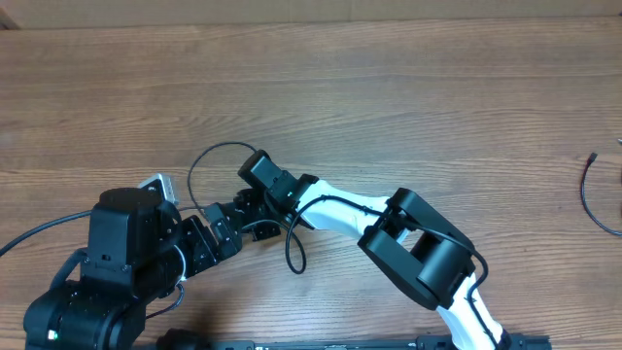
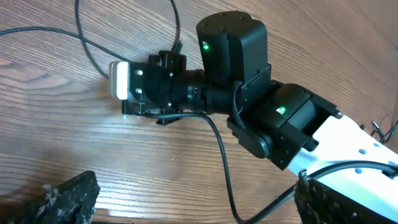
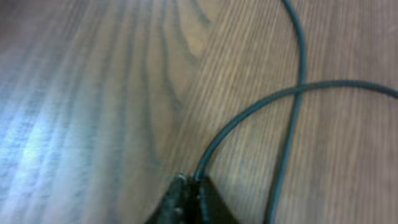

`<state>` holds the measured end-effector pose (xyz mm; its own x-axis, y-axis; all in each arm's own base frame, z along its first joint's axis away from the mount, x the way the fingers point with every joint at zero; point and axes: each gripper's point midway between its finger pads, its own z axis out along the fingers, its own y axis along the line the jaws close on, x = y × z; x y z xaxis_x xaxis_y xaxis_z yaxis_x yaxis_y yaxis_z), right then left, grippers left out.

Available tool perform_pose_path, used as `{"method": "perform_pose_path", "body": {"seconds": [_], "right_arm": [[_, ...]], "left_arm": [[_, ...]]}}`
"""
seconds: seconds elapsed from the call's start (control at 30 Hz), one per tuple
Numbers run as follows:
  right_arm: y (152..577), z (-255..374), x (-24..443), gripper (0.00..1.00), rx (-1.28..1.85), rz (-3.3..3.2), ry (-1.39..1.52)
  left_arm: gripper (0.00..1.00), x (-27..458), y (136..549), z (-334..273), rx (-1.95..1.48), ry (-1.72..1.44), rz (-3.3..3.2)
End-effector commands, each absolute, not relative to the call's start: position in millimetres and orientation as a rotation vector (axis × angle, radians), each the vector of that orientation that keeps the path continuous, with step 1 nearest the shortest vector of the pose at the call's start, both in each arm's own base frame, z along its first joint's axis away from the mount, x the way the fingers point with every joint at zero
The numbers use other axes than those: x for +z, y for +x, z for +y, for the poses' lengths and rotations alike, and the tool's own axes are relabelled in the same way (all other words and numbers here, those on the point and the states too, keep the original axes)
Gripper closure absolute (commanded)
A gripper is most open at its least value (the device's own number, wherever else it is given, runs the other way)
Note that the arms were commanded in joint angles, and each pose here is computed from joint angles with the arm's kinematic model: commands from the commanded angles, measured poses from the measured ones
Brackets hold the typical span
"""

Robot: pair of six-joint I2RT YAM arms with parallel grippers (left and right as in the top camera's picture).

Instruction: Untangle cables

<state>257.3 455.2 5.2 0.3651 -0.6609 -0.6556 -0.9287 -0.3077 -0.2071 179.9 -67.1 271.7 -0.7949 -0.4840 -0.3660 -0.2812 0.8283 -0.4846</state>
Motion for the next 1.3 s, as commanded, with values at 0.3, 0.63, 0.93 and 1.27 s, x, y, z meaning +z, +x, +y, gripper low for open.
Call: {"method": "perform_pose_path", "body": {"seconds": [0.3, 0.63, 0.93, 1.27], "right_arm": [[330, 465, 31, 0.96, 0.438, 1.541, -1.768], [429, 419, 122, 0.96, 0.469, 1.704, -1.303], [465, 361, 185, 0.96, 0.442, 1.744, -1.102], [453, 328, 188, 0.51, 0.522, 1.901, -1.060]], "left_arm": [[0.00, 271, 177, -69, -0.580, -0.559, 2.530], [0.00, 272, 176, -73, -0.611, -0.548, 2.537], [0.00, 269, 179, -66, -0.531, -0.463, 2.538], [0.00, 221, 184, -72, -0.524, -0.446, 2.636]]}}
